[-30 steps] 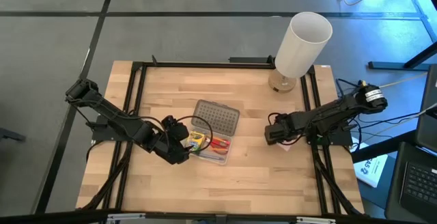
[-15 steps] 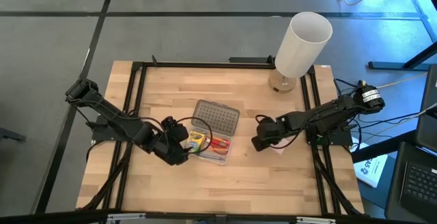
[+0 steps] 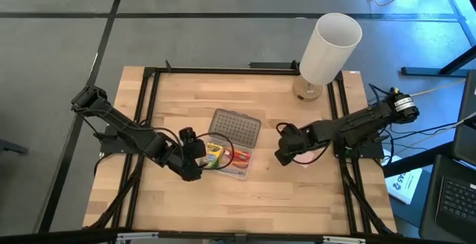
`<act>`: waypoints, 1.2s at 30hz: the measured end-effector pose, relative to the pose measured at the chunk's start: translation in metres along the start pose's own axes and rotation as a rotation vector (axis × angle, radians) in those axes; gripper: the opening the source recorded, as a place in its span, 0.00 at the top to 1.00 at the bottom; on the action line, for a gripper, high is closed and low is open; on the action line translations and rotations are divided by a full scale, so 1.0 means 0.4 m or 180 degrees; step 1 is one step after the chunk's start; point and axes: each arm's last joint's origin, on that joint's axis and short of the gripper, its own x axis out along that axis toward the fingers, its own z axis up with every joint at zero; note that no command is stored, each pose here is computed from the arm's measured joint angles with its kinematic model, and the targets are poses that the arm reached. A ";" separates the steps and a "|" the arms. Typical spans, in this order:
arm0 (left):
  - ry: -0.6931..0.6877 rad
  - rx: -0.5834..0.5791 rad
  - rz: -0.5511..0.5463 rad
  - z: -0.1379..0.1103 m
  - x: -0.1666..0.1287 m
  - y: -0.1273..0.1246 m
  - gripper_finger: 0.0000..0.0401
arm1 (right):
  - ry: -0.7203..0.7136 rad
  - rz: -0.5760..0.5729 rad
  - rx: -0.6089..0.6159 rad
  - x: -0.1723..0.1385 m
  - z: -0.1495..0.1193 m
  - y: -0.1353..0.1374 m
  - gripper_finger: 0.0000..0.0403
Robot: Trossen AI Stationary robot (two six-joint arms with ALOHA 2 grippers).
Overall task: Pack school essentials
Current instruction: Put the sticky notes into the black supply box
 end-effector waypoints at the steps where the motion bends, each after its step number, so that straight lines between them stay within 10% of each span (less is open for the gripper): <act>1: 0.0024 0.0112 -0.0052 0.000 0.000 -0.001 0.02 | -0.0038 -0.0034 -0.0030 -0.008 -0.002 0.003 0.70; 36: 0.0033 0.0539 -0.0317 0.015 0.007 -0.001 0.02 | -0.0036 -0.0110 -0.0182 -0.019 -0.028 0.010 0.70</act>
